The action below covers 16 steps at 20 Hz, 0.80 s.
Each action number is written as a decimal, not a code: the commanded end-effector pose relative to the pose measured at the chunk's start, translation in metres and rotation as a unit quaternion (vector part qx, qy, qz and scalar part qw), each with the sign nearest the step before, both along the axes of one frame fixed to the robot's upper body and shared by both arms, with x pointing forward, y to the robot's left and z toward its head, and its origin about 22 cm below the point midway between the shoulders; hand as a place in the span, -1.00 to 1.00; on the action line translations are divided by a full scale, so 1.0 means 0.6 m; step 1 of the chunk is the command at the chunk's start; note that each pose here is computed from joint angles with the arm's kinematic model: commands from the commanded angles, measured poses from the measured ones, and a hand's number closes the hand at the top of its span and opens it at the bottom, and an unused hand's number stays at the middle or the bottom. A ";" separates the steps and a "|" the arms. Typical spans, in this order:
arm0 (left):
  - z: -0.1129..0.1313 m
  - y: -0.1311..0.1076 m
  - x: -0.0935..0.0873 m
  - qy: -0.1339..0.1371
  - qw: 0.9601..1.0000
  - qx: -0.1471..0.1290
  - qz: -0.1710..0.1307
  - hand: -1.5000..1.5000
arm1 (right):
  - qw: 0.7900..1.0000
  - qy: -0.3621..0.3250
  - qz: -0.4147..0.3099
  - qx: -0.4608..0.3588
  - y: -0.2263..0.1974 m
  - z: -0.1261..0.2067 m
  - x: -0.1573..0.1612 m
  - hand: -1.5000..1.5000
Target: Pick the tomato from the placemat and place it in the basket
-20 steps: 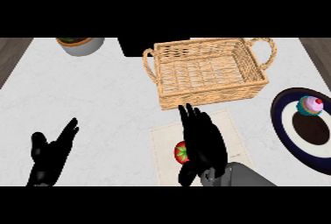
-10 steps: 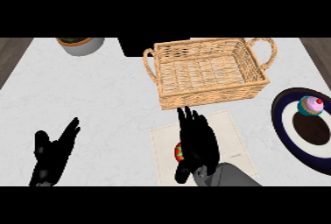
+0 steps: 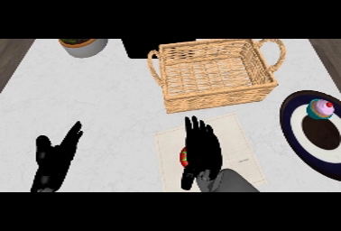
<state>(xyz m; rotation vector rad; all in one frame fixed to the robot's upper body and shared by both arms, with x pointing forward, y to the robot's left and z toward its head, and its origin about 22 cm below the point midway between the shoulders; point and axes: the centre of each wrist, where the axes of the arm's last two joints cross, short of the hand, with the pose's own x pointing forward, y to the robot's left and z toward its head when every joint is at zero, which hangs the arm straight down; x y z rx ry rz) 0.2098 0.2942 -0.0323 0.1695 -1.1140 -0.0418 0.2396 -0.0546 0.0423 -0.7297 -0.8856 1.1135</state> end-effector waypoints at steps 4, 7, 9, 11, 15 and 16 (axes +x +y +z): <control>-0.045 0.021 -0.023 0.054 0.998 -0.011 0.002 0.00 | 0.999 0.010 -0.027 -0.020 0.019 -0.038 0.005 -1.00; -0.048 -0.036 -0.023 0.044 0.999 -0.015 0.003 0.00 | 0.999 0.013 -0.031 -0.026 -0.006 -0.039 -0.006 -1.00; -0.026 0.002 -0.021 0.059 0.998 -0.015 0.007 0.00 | 0.999 0.012 -0.029 -0.020 0.013 -0.018 -0.023 -1.00; -0.020 0.014 0.013 0.051 0.999 -0.018 0.003 0.00 | 0.999 0.014 -0.038 -0.027 0.007 -0.014 -0.017 -1.00; -0.031 0.008 -0.029 0.046 0.999 -0.003 -0.002 0.00 | 0.998 -0.014 0.016 -0.055 -0.010 -0.040 -0.003 1.00; -0.033 0.007 -0.018 0.048 0.999 0.000 0.008 0.00 | 0.997 -0.016 0.017 -0.072 0.002 -0.044 -0.006 1.00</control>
